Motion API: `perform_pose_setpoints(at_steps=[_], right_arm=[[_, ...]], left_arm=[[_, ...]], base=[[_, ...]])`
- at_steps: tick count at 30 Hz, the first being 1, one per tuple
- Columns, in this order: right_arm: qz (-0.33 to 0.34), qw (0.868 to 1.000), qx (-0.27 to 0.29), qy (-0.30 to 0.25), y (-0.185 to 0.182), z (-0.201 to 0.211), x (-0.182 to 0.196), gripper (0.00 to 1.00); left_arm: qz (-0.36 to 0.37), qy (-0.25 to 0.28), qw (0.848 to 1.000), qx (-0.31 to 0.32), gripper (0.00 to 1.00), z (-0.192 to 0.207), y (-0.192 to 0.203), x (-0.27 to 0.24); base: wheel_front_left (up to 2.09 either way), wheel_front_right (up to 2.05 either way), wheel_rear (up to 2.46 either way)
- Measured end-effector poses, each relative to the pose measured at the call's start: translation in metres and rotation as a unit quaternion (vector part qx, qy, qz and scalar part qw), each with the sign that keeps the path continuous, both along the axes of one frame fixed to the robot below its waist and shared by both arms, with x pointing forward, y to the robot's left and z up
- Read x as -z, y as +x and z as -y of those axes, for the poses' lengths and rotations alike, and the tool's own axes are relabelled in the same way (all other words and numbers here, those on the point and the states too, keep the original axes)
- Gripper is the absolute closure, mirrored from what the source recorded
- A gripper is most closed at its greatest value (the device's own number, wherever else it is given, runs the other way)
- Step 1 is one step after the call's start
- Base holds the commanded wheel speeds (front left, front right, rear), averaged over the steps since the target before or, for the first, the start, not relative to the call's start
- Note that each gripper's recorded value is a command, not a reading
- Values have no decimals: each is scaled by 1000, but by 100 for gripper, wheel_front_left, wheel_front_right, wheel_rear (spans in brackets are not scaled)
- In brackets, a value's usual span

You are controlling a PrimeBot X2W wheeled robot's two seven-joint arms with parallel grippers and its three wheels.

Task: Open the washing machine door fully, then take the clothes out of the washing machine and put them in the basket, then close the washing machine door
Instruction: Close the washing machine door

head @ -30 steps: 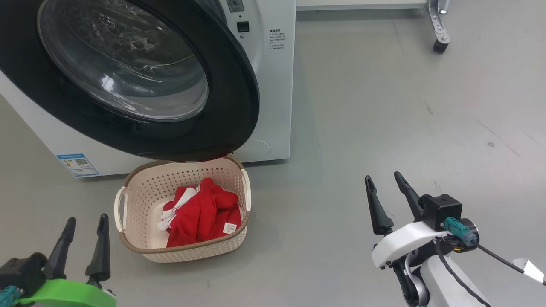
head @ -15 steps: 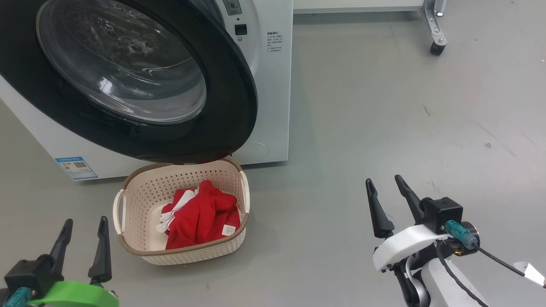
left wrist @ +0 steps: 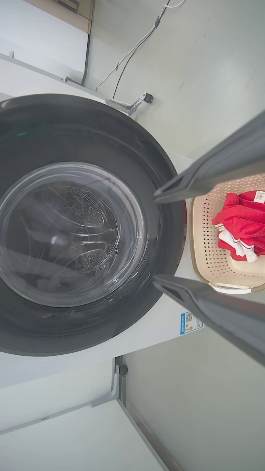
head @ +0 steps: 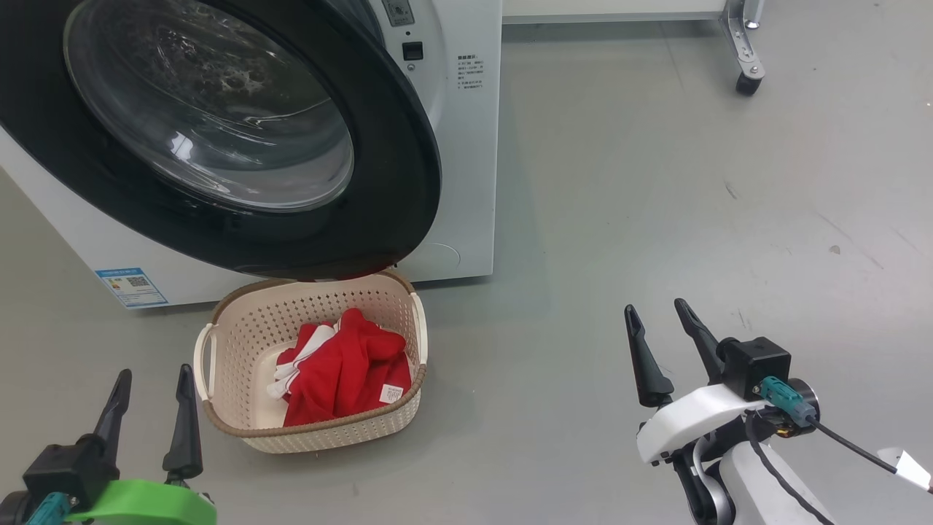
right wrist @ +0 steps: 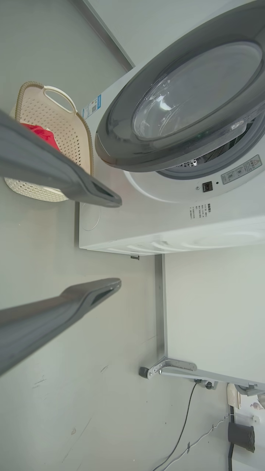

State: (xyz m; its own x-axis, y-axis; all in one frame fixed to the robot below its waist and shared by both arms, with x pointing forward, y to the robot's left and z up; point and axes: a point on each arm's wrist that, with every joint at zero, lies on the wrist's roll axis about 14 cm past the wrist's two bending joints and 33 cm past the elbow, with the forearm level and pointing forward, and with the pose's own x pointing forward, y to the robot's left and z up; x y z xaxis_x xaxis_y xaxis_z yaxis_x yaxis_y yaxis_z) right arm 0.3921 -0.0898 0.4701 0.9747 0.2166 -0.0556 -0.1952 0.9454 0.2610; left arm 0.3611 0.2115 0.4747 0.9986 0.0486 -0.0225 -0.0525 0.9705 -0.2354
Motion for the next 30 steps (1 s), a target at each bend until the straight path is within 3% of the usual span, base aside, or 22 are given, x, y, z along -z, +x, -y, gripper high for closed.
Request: perform_pose_setpoints(at_steps=[15,16,17,30], right_arm=[[3,1000,-4,-3,0,-2,-1,0],[3,1000,-4,-3,0,-2,-1,7],[4,1000,-6,-3,0,-3,-2,97],[98,992,-74,-38,25,-26,-53,100]], left_arm=[[0,12,1000,-5,0,-1,-4,1],[0,12,1000,-4,0,-2,-5,1],[-1,15,1000,-6,0,-3,-6,2],[-8,6,1000,-15,0,-5,-13,8]], base=[[0,0,0],[0,0,0],[0,0,0],[0,0,0]])
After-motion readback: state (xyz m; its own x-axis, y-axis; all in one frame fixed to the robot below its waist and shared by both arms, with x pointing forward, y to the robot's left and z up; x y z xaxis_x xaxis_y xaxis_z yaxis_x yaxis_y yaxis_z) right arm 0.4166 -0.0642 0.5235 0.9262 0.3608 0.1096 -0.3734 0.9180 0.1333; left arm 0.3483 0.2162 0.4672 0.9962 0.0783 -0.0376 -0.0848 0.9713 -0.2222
